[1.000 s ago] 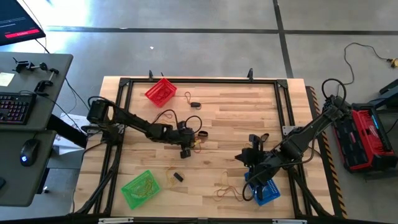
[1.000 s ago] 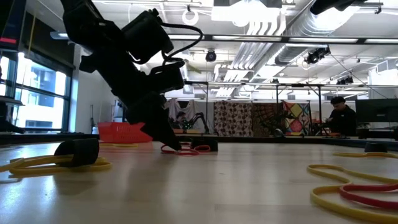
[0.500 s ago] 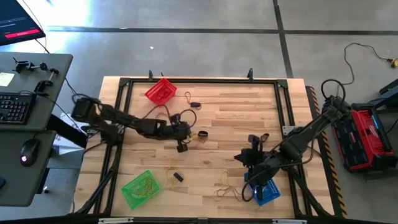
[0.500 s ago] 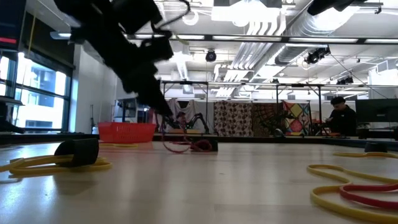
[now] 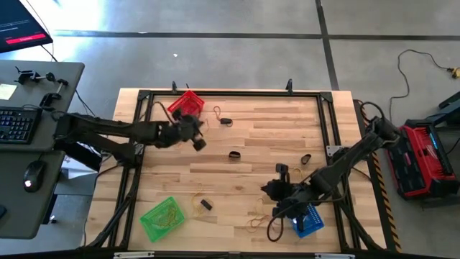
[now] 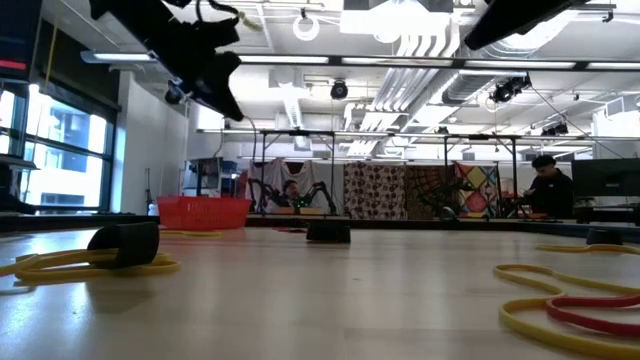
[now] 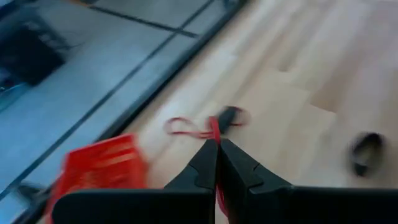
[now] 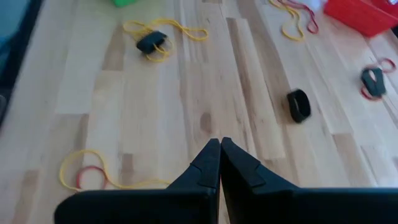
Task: Sort rubber bands into baskets
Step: Put the red rubber band into the red basket
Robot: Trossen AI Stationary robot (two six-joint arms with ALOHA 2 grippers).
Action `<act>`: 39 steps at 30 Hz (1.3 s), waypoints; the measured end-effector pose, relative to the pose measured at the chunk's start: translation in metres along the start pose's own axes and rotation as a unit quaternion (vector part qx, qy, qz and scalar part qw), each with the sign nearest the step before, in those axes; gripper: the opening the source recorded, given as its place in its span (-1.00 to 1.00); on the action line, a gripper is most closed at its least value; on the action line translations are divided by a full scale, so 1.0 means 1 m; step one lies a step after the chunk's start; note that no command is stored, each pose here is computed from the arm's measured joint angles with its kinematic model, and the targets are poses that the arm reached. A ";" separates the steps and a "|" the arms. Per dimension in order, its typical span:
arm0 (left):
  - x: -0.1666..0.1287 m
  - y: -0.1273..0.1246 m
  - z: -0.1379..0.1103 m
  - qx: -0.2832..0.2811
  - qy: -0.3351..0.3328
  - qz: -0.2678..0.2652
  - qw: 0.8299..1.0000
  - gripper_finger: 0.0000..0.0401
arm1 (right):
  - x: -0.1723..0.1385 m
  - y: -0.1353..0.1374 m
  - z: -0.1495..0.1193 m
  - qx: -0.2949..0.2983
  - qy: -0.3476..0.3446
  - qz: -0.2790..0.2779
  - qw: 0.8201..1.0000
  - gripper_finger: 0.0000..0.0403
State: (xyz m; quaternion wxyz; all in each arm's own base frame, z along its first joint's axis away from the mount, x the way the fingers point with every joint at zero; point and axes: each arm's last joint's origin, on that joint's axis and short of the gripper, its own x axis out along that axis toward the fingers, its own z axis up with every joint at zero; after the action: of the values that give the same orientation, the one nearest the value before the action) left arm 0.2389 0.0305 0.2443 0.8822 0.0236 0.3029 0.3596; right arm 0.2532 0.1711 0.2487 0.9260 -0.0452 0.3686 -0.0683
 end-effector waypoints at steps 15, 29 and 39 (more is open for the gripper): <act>0.025 0.076 0.005 -0.025 0.031 0.160 0.986 -1.00 | 0.001 0.001 0.003 -0.004 -0.013 0.003 1.000 -1.00; 0.079 0.105 -0.022 -0.022 0.145 0.145 0.978 -1.00 | 0.001 0.001 0.003 -0.013 -0.013 0.003 1.000 -1.00; 0.110 0.112 -0.046 -0.029 0.217 0.127 0.968 -1.00 | 0.000 0.001 0.003 -0.013 -0.013 0.002 1.000 -1.00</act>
State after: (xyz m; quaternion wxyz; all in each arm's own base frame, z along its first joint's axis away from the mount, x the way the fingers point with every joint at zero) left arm 0.2054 0.1768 0.1790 0.7432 -0.0424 0.4707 0.4736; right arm 0.2556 0.1721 0.2504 0.9302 -0.0572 0.3573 -0.0607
